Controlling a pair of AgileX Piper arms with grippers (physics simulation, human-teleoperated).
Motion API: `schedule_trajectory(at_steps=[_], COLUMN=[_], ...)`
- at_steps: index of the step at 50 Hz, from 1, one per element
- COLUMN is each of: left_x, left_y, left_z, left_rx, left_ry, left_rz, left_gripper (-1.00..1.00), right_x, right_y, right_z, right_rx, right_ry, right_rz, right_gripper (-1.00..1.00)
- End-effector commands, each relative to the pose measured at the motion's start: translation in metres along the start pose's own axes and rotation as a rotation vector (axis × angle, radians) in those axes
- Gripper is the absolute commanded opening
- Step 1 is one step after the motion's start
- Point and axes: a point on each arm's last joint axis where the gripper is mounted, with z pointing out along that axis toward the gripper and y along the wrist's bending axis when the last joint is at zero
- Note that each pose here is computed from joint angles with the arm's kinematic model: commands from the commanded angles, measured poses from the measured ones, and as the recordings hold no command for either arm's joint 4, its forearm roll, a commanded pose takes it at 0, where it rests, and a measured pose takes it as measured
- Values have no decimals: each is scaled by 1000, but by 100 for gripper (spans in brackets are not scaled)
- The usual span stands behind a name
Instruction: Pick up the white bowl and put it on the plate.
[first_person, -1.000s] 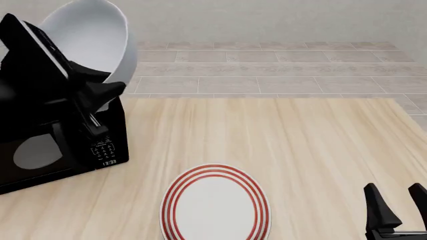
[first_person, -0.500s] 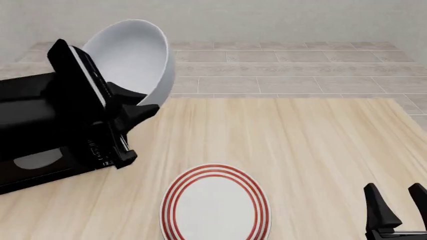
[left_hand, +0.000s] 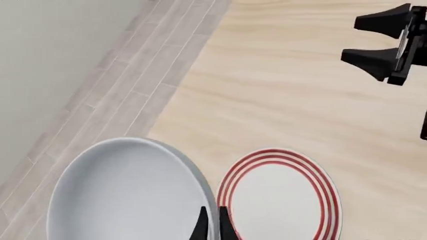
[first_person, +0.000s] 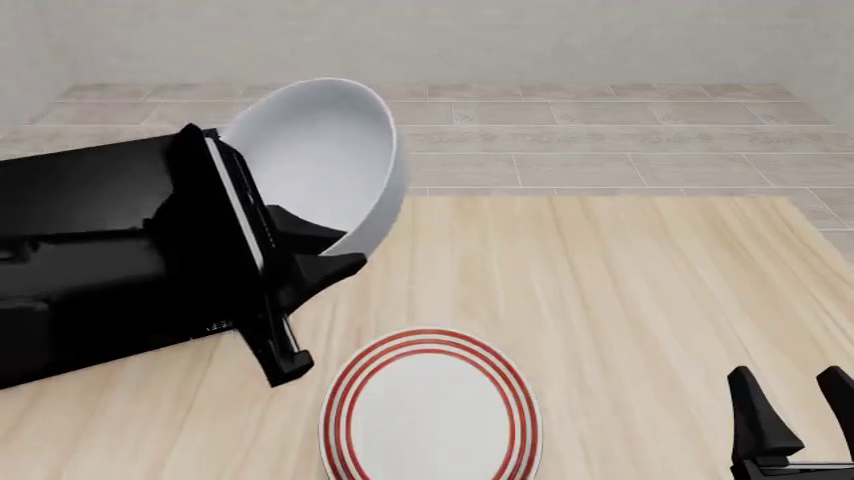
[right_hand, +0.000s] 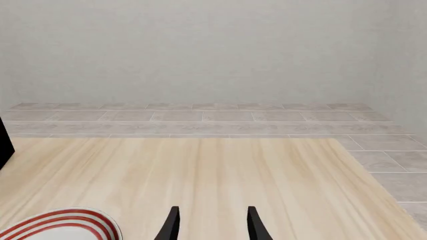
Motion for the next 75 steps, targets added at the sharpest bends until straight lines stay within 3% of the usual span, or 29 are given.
schedule_trajectory(at_steps=[1, 21, 35, 75], left_x=[-4, -17, -6, 15], left_y=[-11, -30, -44, -62], left_z=[5, 4, 12, 32], left_rx=[39, 120, 160, 183], left_ry=[-21, -69, -58, -56], left_rz=[13, -39, -67, -142], left_gripper=[-100, -100, -100, -100], right_x=[0, 0, 0, 0], right_y=[0, 0, 0, 0], right_z=[0, 0, 0, 0], right_rx=[0, 0, 0, 0], right_ry=[0, 0, 0, 0], right_rz=[1, 1, 1, 0], right_gripper=[100, 100, 100, 100])
